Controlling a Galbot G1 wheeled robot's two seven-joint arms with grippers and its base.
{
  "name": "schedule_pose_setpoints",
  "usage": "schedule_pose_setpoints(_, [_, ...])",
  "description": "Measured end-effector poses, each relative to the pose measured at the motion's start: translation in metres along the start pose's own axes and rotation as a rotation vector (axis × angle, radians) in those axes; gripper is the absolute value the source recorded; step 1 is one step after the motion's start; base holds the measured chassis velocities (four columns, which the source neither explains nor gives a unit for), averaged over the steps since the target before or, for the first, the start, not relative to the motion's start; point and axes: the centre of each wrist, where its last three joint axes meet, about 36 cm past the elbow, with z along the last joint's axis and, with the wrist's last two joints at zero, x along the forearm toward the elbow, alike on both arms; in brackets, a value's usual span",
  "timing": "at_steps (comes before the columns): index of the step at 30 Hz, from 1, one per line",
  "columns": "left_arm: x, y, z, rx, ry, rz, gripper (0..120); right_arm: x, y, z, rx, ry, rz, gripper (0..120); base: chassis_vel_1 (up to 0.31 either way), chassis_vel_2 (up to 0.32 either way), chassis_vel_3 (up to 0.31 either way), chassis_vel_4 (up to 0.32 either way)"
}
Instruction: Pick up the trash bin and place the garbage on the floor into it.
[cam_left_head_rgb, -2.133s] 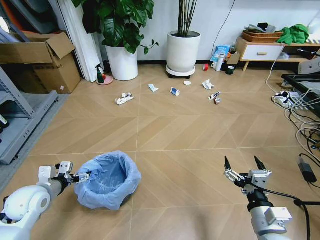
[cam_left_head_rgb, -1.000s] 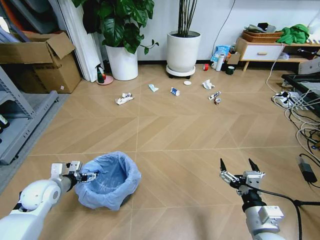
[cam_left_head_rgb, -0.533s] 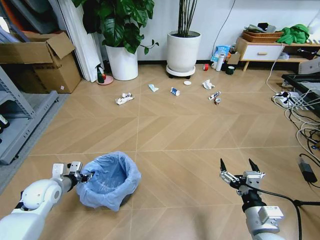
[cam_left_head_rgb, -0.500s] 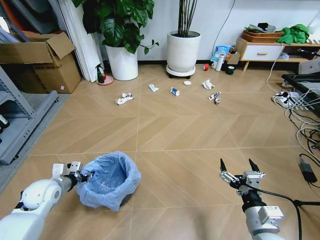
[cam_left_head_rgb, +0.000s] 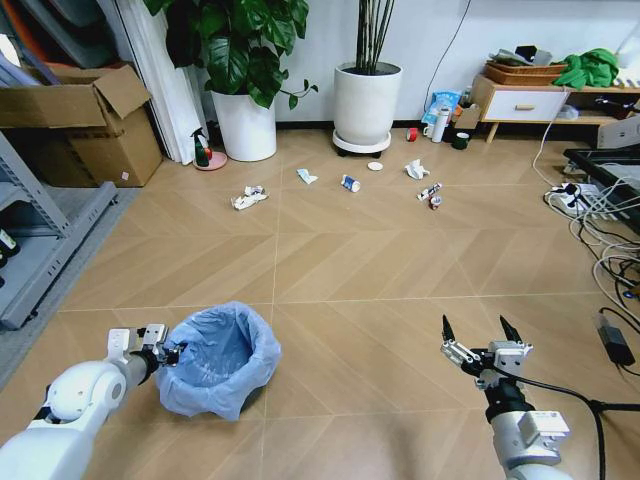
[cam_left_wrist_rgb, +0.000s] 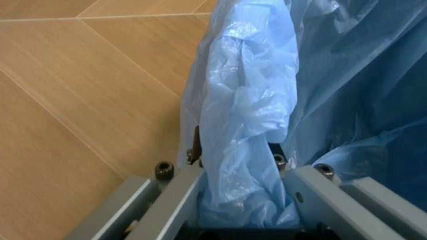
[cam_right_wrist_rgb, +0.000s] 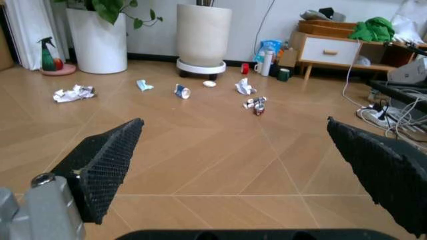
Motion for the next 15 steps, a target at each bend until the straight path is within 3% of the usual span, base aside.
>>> schedule_pose_setpoints(8, [0.016,-0.011,0.001,0.019,-0.179,-0.036,1,-0.004,-0.003,-0.008,-0.024,0.004,0.020,100,0.000,0.000,0.000,0.000])
schedule_pose_setpoints(11, [0.031,-0.024,0.000,0.002,-0.332,-0.091,1,-0.006,-0.005,-0.013,-0.032,0.005,0.030,100,0.000,0.000,0.000,0.000])
schedule_pose_setpoints(12, [0.031,-0.024,0.000,0.002,-0.332,-0.091,1,-0.006,-0.005,-0.013,-0.032,0.005,0.030,100,0.000,0.000,0.000,0.000])
schedule_pose_setpoints(15, [0.044,-0.039,-0.001,-0.002,-0.452,-0.127,1,-0.006,-0.007,-0.018,-0.033,0.005,0.041,100,0.000,0.000,0.000,0.000])
